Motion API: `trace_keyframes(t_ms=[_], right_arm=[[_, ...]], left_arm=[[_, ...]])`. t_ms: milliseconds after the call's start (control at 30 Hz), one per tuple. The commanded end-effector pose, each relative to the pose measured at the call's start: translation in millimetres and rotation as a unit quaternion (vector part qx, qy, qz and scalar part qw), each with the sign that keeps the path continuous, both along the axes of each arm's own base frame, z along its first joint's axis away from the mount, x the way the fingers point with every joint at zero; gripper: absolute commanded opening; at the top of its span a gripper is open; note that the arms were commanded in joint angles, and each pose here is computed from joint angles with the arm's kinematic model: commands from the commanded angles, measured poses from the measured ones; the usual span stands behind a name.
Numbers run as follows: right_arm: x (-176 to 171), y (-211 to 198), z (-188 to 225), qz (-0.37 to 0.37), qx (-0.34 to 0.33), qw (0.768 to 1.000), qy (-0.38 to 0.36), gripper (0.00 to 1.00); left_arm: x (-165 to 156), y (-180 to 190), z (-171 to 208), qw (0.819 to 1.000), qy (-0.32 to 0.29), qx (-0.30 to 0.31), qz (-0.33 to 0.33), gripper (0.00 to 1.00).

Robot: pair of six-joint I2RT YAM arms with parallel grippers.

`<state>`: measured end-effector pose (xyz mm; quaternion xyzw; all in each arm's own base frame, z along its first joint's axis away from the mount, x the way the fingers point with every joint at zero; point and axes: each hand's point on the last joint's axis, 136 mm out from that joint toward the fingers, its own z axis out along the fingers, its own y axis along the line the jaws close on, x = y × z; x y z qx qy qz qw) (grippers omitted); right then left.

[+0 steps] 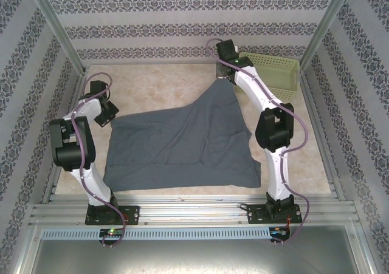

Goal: Fold the inside-out t-shirt

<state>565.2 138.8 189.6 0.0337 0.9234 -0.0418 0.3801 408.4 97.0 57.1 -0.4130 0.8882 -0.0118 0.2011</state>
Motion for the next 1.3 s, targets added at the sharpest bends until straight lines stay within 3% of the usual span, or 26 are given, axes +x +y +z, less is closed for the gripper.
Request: trace_keyframes(t_ms=[0,367,667,1033,1267], right_arm=[[-9,3,13,0.008,-0.03,0.999,-0.033,0.0],[-96,-12,31,-0.006,0.019,0.998,-0.064,0.0],[-181,-32,36,-0.009,0.059,0.996,-0.072,0.0],[-288,-56,-9,-0.033,0.145,0.989,-0.015,0.0],[-338,-64,-41,-0.058,0.195,0.979,0.032,0.0]], left_arm=[[3,11,25,0.999,-0.049,0.014,0.019,0.0],[-21,1,41,0.998,-0.064,0.011,0.007,0.0],[-59,-6,50,0.997,-0.078,0.015,0.018,0.0],[-132,-26,45,0.996,-0.092,0.003,0.019,0.0],[-166,-35,30,0.997,-0.08,-0.005,0.021,0.0]])
